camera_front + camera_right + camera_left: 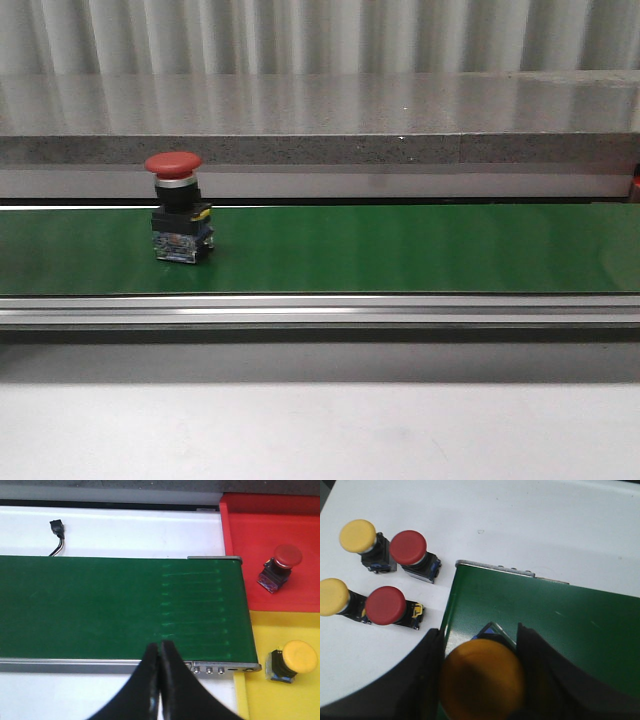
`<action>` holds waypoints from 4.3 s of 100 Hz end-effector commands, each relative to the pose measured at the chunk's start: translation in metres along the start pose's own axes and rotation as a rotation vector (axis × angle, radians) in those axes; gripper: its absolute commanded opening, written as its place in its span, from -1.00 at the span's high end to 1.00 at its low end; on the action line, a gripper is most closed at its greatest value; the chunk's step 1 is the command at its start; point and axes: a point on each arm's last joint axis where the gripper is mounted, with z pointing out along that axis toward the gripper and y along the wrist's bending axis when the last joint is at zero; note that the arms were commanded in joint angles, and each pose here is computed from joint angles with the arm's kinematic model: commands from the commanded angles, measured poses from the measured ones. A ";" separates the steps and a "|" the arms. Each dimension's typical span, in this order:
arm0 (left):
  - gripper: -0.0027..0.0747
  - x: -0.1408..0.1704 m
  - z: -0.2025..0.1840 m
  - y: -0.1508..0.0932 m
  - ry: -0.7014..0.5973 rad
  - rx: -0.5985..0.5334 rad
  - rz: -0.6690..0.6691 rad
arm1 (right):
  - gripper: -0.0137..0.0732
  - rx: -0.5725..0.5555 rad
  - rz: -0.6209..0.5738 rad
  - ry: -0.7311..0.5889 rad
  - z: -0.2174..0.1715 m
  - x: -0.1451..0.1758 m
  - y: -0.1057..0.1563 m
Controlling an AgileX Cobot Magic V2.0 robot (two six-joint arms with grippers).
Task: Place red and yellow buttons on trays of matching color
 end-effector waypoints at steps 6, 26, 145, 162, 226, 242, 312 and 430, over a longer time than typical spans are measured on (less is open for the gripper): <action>0.98 -0.010 0.001 -0.007 -0.064 0.032 0.008 | 0.84 -0.004 -0.015 -0.089 -0.006 -0.012 0.001; 0.98 -0.007 0.019 -0.009 -0.012 0.027 0.011 | 0.84 -0.004 -0.015 -0.089 -0.006 -0.012 0.001; -0.71 0.013 -0.109 -0.022 -0.384 0.203 0.149 | 0.84 -0.004 -0.015 -0.089 -0.006 -0.012 0.001; -0.71 0.048 -0.131 -0.006 -0.475 0.230 0.138 | 0.84 -0.004 -0.015 -0.089 -0.006 -0.012 0.001; 0.40 0.145 -0.149 0.030 -0.666 0.245 0.139 | 0.84 -0.004 -0.015 -0.089 -0.006 -0.012 0.001; 0.94 0.144 -0.150 0.030 -0.683 0.247 0.143 | 0.84 -0.004 -0.015 -0.089 -0.006 -0.012 0.001; 0.98 0.144 -0.148 0.030 -0.685 0.238 0.155 | -0.07 -0.001 -0.015 -0.045 -0.005 -0.008 0.001; 0.98 0.144 -0.148 0.030 -0.689 0.228 0.166 | -0.76 -0.195 -0.195 0.245 0.117 -0.048 0.070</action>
